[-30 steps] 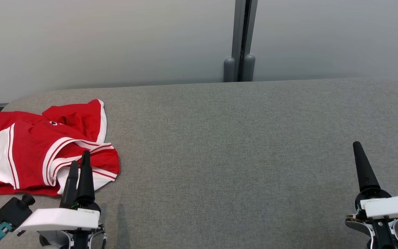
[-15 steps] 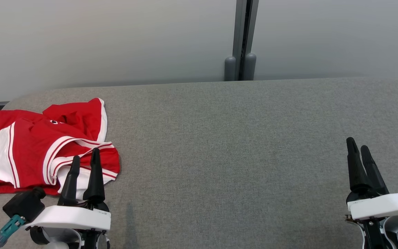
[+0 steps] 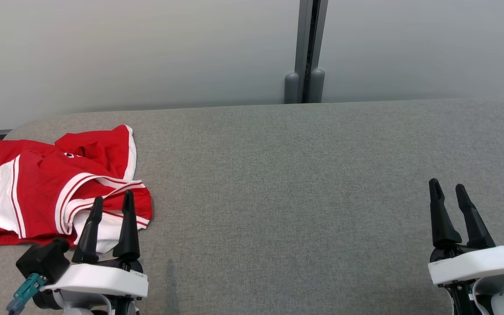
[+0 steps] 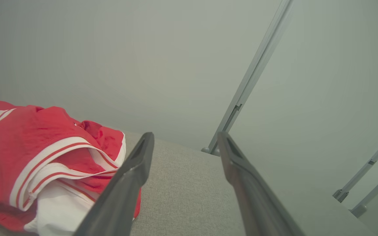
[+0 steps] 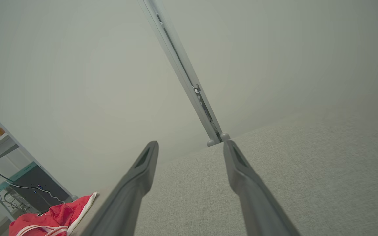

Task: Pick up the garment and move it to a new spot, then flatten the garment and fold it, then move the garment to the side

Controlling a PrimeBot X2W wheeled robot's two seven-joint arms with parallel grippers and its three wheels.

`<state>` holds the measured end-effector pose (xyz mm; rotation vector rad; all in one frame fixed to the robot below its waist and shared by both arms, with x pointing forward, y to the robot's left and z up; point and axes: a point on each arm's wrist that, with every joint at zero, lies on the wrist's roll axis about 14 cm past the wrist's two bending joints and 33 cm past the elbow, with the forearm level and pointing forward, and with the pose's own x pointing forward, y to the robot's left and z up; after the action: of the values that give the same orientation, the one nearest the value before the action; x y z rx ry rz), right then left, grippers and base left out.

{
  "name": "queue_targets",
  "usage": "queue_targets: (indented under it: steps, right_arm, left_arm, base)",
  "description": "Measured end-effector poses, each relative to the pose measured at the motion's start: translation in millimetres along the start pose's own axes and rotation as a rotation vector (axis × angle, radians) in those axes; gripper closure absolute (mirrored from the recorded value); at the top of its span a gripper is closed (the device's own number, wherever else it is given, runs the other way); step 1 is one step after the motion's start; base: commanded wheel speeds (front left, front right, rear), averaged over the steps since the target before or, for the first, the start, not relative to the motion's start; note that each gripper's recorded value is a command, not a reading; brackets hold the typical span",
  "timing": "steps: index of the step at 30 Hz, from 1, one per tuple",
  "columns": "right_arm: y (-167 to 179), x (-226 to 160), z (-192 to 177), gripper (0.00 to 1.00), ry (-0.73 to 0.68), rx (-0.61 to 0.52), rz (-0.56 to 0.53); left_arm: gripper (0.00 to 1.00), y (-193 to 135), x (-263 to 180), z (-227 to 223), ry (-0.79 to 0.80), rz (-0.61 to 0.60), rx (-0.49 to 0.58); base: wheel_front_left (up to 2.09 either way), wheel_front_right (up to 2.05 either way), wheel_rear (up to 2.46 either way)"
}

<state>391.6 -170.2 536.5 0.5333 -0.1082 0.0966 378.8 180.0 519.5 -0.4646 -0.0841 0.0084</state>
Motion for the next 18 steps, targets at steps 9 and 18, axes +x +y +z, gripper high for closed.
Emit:
queue_targets:
  steps: [9,18]
  right_arm:
    - [4.4,-0.5,-0.8,0.0,-0.006,-0.085,0.021]
    - [5.9,-2.0,-11.0,0.0,0.02,-0.152,0.037]
  left_arm:
    - [0.0,-0.2,-1.9,0.9,-0.009,-0.005,0.067]
    - [0.0,2.0,-4.0,-4.2,0.001,-0.006,0.132]
  base:
    - [0.0,0.0,0.0]
    - [0.0,0.0,0.0]
